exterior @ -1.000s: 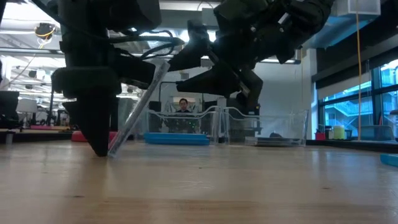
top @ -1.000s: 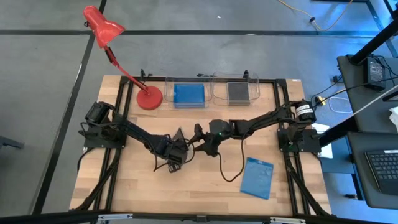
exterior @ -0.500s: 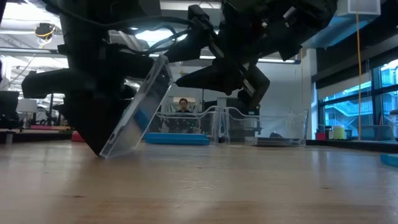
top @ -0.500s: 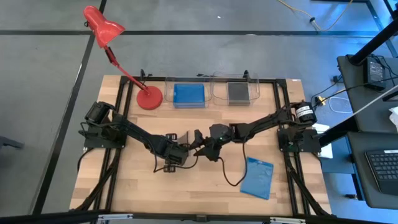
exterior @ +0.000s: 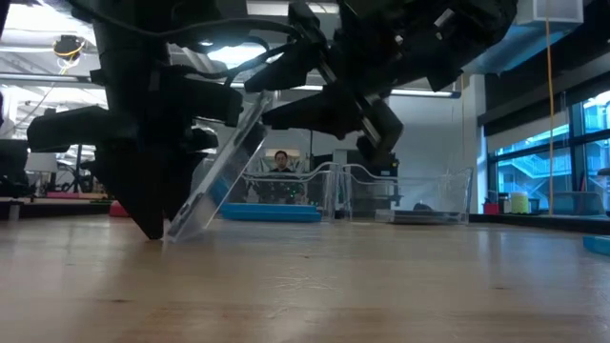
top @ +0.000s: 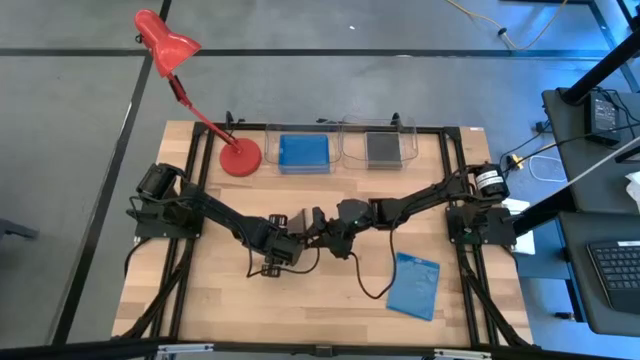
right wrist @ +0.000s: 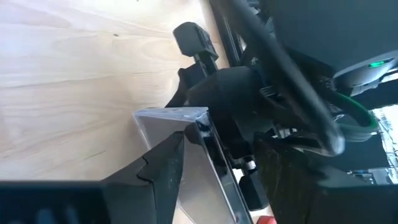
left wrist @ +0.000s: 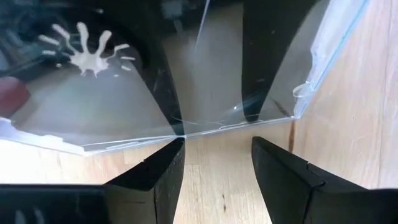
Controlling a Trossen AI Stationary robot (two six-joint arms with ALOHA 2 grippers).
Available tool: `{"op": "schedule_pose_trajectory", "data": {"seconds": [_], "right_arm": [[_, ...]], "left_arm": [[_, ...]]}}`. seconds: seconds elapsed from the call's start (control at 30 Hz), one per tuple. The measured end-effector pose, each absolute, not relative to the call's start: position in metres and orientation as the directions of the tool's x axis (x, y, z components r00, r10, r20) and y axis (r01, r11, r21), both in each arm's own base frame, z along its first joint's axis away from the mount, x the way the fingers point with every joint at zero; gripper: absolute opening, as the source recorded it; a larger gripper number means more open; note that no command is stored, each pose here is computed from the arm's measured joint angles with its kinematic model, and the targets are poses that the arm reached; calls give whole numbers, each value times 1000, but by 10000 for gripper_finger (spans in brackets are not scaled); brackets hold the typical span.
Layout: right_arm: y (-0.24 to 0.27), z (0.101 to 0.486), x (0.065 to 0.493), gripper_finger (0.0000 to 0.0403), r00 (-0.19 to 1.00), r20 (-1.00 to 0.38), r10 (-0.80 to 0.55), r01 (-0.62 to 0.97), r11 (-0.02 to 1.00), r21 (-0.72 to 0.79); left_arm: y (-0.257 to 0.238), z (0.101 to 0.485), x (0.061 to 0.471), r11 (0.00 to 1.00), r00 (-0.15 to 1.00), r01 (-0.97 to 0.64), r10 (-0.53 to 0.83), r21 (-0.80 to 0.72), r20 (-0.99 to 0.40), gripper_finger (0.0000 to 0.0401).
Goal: Pick & place jewel cases by type
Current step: Put the black cd case into the right transparent bin
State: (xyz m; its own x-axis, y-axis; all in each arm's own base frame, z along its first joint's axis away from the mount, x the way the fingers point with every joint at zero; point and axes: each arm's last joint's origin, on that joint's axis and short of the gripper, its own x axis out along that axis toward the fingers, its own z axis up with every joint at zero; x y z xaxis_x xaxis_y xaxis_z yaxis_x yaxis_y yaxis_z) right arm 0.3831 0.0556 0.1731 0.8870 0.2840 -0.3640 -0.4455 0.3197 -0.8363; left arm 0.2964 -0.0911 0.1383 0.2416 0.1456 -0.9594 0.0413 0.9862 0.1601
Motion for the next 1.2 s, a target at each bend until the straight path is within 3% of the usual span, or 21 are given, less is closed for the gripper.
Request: {"op": "schedule_pose_trajectory", "data": {"seconds": [0.43,1.2], "right_arm": [[55,167,381,159,864,-427,266,-502,407,-763],[55,167,380,89,862,-429,270,-504,368,-781]], "left_arm": [[-91,138,296,987,236,60,133,151,-963,184],[-94,142,298,988,220,124,61,90,-974,184]]}}
